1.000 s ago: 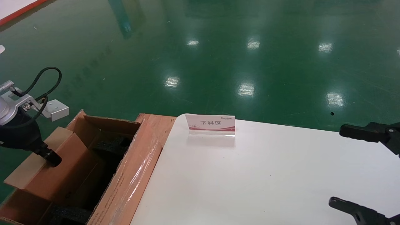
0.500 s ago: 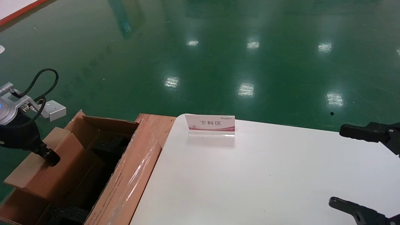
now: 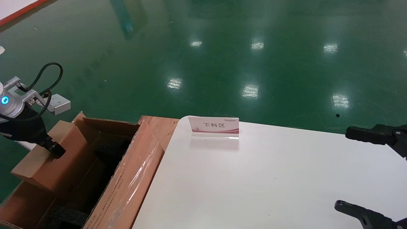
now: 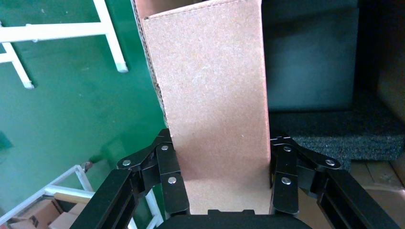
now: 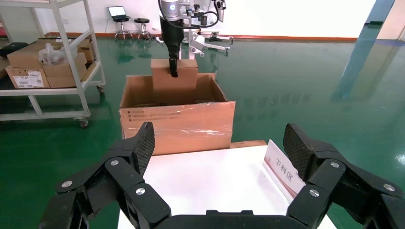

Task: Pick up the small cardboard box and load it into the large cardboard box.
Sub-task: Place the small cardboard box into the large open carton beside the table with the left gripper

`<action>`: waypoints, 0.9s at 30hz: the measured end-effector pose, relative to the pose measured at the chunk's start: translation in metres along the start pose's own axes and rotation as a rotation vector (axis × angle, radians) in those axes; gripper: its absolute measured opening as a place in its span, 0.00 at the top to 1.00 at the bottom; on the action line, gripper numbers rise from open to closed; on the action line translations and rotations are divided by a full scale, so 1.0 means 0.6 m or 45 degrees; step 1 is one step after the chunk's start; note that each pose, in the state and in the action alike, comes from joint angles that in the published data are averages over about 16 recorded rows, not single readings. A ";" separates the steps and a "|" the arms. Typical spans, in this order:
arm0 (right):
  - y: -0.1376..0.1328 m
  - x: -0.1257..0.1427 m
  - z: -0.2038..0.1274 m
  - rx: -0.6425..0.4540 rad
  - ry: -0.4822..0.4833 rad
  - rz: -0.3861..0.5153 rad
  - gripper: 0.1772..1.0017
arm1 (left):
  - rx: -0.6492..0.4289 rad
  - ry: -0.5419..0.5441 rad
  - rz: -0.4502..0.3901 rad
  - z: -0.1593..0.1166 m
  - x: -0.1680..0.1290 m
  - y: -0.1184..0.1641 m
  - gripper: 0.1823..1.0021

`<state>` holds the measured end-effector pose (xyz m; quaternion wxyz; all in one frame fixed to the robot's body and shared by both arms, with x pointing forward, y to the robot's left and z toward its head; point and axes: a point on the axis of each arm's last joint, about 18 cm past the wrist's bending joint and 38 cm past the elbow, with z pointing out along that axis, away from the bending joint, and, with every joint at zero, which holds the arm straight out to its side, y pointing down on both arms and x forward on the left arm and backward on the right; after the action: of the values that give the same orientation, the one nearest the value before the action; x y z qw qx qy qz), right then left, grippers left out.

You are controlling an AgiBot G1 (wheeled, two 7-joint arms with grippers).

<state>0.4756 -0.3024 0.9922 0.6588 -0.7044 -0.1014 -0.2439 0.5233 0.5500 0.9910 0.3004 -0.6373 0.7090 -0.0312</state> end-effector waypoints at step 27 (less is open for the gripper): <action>0.000 0.000 0.000 0.000 0.000 0.000 0.00 | -0.085 0.028 -0.058 0.061 -0.008 0.026 0.69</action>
<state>0.4756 -0.3024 0.9922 0.6588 -0.7044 -0.1014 -0.2439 0.5265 0.5698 0.9564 0.2705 -0.6627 0.6980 -0.0213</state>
